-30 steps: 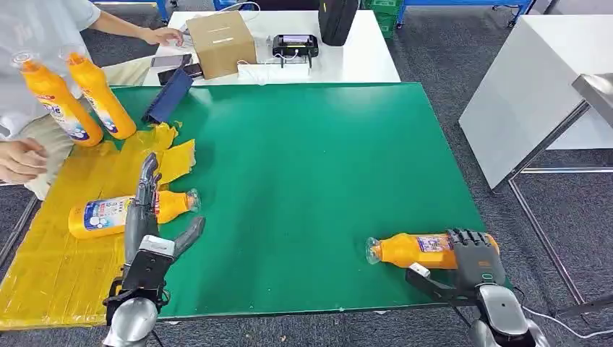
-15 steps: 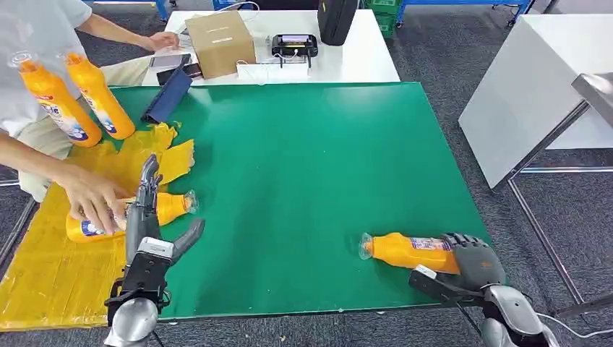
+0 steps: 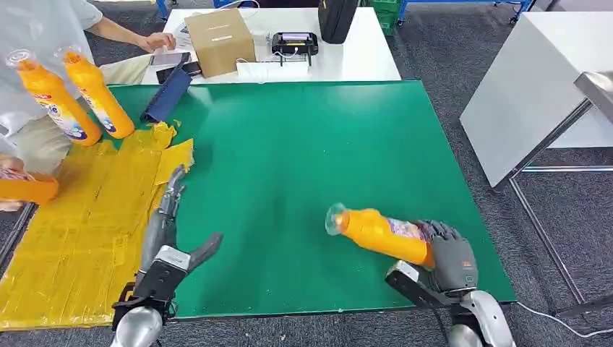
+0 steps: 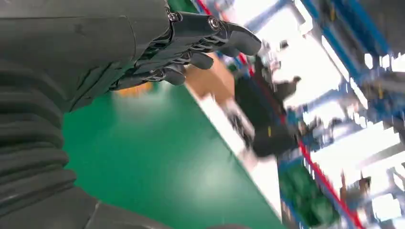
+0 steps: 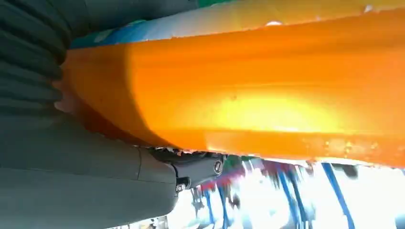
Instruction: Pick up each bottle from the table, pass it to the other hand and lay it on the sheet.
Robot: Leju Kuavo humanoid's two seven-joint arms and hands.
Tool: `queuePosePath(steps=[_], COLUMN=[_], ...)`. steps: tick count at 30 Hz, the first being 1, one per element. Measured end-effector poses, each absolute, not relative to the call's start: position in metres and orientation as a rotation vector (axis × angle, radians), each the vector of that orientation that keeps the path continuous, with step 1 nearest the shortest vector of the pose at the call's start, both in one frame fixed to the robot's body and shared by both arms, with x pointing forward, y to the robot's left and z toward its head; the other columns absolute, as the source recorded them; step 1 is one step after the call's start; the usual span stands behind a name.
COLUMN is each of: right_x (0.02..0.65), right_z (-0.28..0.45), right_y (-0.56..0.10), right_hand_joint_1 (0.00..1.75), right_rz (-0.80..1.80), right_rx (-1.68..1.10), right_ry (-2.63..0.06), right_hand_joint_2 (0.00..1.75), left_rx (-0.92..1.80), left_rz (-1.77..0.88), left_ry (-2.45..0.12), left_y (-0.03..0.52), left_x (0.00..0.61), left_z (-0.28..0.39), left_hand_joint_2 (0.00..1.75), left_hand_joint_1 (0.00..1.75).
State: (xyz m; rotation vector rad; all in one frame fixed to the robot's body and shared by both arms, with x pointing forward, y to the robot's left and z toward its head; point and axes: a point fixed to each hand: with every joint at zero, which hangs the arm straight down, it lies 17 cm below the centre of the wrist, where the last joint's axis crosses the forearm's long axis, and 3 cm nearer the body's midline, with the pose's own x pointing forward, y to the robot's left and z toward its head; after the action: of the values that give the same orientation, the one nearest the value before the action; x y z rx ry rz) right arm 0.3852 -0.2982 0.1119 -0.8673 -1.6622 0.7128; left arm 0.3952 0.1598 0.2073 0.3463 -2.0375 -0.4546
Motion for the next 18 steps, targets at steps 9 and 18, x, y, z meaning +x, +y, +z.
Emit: queuePosePath(steps=[9,18], right_x=[0.382,0.398], right_z=[0.192,0.216], right_y=[-0.281,-0.204], right_hand_joint_1=[1.75,1.75], right_rz=[0.333,0.014], right_rx=[-0.755,-0.208], right_ry=[-1.909,-2.010], right_hand_joint_2=[1.75,1.75], left_rx=[0.216,-0.033], left_rz=[-0.544,-0.620], left_ry=[-2.025,-1.998], left_y=[0.123,0.068], left_x=[0.382,0.369], left_z=[0.199,0.191], left_hand_joint_2=[1.75,1.75], left_hand_joint_1=[0.00,0.00])
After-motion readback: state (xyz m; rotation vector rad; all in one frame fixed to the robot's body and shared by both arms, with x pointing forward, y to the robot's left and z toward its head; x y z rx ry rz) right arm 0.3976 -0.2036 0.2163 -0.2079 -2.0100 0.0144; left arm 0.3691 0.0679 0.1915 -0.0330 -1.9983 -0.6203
